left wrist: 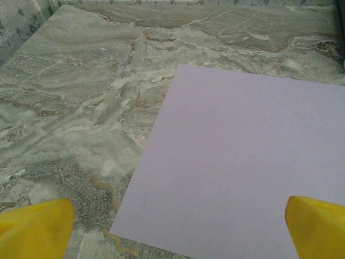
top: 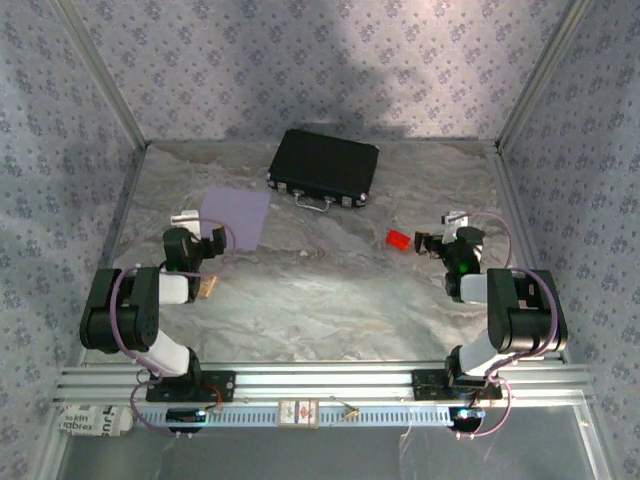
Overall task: Fold a paper plane with a square sheet of paper (pick it up from the middle)
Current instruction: Move the square sheet of paper to the center of the table.
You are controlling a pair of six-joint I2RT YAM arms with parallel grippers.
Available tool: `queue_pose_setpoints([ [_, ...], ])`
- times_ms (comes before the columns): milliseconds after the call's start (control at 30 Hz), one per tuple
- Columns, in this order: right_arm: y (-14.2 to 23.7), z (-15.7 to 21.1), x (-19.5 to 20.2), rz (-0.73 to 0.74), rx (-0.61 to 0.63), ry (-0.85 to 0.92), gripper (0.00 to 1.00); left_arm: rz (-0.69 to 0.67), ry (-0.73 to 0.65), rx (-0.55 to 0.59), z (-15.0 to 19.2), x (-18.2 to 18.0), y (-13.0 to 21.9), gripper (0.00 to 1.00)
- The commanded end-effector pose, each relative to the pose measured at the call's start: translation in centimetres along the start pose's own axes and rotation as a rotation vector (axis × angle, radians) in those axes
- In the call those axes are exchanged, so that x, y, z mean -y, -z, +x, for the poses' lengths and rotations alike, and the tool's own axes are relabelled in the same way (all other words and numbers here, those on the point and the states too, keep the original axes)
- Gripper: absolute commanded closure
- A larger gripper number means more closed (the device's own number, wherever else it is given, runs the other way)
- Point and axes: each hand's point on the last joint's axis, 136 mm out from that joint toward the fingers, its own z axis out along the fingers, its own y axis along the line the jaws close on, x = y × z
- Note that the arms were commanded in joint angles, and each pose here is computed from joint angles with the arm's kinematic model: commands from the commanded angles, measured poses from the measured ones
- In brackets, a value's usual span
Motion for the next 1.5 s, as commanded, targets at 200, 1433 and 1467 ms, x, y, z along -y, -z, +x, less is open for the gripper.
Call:
queue_pose_setpoints([
  [200, -0.1, -1.3, -0.1, -0.007, 0.033, 0.01, 0.01, 0.023, -0.002, 0.022, -1.1, 0.3, -0.3, 0.0],
  [1433, 5.7, -6.5, -5.5, -0.256, -0.287, -0.481, 0.01, 0.277, 0.315, -0.267, -7.9, 4.7, 4.6, 0.0],
  [1467, 5.8, -6.6, -6.3, -0.293, -0.295, -0.497, 0.01, 0.319, 0.33, -0.3, -7.8, 5.5, 4.3, 0.0],
])
